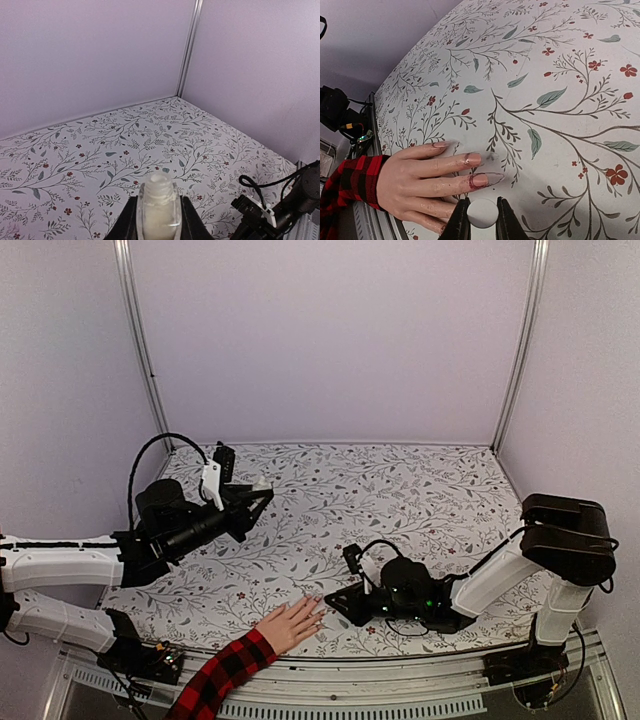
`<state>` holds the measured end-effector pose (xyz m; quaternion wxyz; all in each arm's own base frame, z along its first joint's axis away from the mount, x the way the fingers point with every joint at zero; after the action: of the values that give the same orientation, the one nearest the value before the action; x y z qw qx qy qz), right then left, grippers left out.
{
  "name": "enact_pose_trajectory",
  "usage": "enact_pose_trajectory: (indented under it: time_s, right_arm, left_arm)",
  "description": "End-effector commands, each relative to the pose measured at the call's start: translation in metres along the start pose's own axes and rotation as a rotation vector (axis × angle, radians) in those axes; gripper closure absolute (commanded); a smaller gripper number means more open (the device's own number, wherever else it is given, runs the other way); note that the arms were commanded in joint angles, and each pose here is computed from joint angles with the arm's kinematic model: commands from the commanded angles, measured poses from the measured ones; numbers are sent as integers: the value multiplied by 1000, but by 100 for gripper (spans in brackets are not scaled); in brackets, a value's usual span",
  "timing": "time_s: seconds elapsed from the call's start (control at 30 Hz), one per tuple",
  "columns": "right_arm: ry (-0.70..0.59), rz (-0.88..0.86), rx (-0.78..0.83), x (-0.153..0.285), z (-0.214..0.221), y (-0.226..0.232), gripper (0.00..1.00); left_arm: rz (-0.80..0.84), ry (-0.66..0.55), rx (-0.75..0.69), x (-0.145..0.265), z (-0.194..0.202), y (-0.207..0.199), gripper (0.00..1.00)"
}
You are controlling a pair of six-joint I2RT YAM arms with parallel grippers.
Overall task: Paint the nails
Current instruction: Paint the nail polish on the nail.
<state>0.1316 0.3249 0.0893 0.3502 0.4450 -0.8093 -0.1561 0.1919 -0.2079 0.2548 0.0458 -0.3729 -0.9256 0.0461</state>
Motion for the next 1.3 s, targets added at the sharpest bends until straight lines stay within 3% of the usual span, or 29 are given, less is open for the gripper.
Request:
enact_pose_trajectory:
  time_s: [0.0,0.77,1.27]
  right_arm:
    - [-27,23,-2,-1,-3,2,100]
    - [-76,-6,5,12,-14,9,100]
    - [-29,-50,3,0,-6,9,100]
  left_arm:
    - [16,-31,-11,-1,-3,-3,100]
    - [18,-32,-12,-1,-3,-4,100]
    - [16,-33,-17,-3,-3,-3,100]
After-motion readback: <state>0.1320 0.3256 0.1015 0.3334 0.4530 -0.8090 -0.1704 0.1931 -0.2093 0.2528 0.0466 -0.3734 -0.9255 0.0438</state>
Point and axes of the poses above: each gripper's point midway between its finger pads, its own x axis back along the fingers, its own y axis along the line the jaws close on, z = x × y, the point moved 10 cm from there along x, back along the fingers, and after that the axes turned 4 degrees about -x, right-handed, at the moved point
